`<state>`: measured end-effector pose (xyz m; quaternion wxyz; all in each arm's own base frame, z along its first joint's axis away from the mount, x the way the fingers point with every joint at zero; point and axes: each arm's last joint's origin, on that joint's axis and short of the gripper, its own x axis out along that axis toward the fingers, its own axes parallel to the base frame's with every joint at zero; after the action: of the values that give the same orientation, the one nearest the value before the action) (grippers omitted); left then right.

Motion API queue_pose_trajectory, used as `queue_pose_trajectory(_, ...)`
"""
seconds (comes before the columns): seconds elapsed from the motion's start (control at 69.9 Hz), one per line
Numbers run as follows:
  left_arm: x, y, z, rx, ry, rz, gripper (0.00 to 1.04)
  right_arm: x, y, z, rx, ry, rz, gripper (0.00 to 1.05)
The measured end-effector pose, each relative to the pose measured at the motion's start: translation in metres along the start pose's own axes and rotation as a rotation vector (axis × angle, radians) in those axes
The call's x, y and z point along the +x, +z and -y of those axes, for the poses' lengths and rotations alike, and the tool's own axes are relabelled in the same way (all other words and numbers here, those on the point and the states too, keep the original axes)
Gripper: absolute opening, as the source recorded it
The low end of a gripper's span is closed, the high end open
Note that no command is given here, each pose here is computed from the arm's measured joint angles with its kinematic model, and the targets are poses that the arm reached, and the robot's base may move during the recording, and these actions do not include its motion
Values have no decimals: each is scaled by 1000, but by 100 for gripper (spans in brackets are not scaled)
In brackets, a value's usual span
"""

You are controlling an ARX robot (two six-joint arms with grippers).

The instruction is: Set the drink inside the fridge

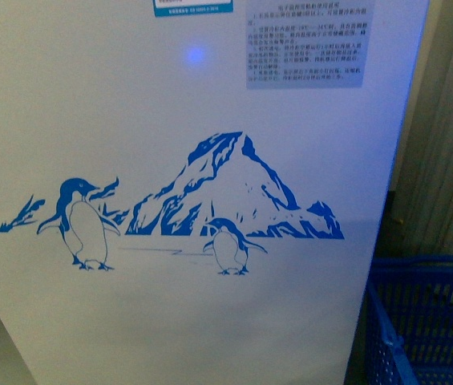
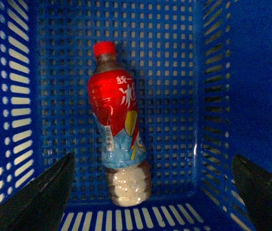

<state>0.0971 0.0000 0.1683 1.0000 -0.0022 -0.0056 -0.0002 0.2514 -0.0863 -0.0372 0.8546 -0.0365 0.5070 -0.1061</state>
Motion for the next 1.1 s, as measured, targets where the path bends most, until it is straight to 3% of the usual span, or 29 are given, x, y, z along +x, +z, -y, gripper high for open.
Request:
queue_pose_trajectory(0.415,0,0,0,0,0,0,97,97,-41,-20,-70,26,-178,97)
queue_pose_trajectory(0.93,0,0,0,0,0,0,97,149,-49,-34,-34,36,-313,97)
queue_pose_trajectory(1.102,0,0,0,0,0,0,97,148,-50,-36,-9,62,-319,78)
